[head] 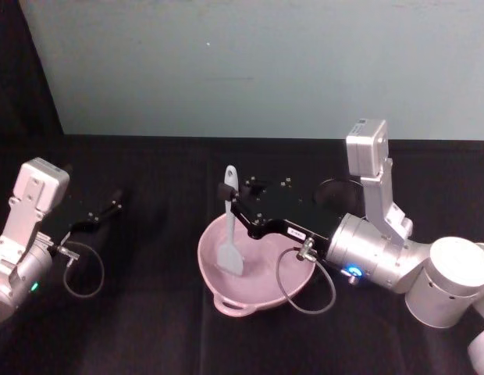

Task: Use the one hand to pick up the spoon and stir the clear water in the bowl.

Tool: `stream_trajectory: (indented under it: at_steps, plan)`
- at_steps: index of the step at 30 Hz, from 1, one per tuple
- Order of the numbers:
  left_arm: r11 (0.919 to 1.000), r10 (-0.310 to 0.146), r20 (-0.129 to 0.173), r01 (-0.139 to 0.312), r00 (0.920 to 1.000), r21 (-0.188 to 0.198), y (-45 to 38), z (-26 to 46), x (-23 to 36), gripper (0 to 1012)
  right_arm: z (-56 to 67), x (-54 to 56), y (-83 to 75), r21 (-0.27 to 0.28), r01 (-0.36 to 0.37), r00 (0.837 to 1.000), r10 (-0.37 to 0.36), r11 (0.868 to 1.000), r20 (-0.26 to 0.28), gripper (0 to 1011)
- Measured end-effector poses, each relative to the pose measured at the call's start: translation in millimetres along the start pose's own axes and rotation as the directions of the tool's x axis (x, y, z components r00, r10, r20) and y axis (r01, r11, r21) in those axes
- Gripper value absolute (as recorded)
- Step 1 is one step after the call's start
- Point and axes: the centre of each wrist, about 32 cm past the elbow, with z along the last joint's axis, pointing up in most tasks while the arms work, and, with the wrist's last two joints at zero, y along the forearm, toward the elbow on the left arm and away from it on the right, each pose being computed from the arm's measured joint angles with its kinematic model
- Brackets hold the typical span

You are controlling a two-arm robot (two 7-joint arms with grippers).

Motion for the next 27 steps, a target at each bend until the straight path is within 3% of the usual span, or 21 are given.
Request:
stream_trajectory:
  at_steps: [9,16,27]
  plan:
    - [1.0000,0.000,0.000,0.000,1.0000,0.000,0.0,0.0,0.0,1005,-6.9,10.6,7.4,0.002,0.053,0.999,-0.053,0.999,-0.011,114]
    - [1.0000,0.000,0.000,0.000,1.0000,0.000,0.0,0.0,0.0,1005,-2.8,26.1,-3.3,-0.008,0.136,0.991,-0.136,0.991,0.018,114]
    - [1.0000,0.000,0.000,0.000,1.0000,0.000,0.0,0.0,0.0,1005,5.8,33.0,-22.0,-0.015,0.174,0.984,-0.173,0.985,0.047,114]
